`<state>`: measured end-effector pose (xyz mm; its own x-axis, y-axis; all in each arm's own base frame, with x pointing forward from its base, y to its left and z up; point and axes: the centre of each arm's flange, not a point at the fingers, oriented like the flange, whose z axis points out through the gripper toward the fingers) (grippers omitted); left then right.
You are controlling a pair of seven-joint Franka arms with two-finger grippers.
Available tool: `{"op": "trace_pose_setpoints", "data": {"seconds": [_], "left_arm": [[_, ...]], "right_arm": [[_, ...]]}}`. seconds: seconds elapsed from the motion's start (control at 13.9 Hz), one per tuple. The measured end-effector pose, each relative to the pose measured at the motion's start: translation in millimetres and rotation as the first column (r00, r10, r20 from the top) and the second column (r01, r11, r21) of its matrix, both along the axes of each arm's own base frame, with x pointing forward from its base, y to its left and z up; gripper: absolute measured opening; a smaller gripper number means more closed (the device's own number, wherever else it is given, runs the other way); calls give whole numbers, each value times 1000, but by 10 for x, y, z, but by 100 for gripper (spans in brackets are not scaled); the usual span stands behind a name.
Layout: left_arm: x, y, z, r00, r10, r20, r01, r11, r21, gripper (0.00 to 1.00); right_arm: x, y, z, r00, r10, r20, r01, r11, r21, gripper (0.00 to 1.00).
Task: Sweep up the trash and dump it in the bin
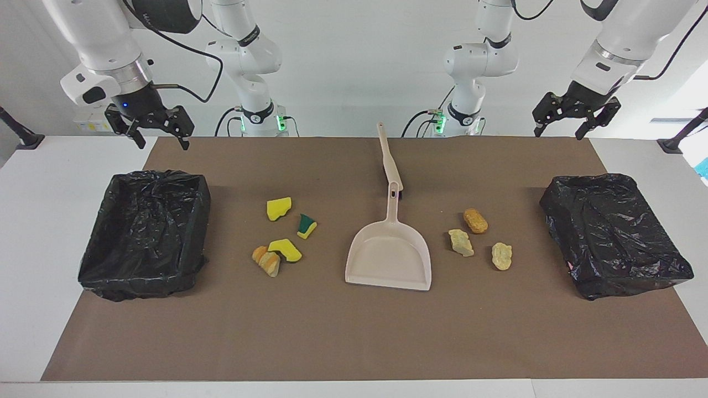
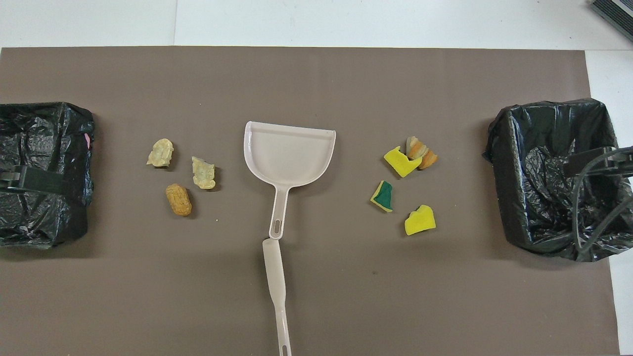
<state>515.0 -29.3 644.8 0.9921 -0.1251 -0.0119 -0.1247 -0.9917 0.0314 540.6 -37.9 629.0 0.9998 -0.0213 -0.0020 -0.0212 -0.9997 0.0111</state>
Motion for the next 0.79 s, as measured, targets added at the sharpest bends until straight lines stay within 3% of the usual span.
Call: {"op": "trace_pose_setpoints", "data": {"seconds": [0.5, 0.79], "left_arm": [[-8, 12, -28, 1000, 2, -6, -2, 1000, 0, 100], [-18, -194, -275, 999, -30, -42, 30, 1000, 1, 100]], "right_arm": [[-66, 39, -52, 1000, 6, -22, -6, 1000, 5, 100], [-120, 74, -57, 1000, 12, -27, -12, 1000, 5, 100]]}}
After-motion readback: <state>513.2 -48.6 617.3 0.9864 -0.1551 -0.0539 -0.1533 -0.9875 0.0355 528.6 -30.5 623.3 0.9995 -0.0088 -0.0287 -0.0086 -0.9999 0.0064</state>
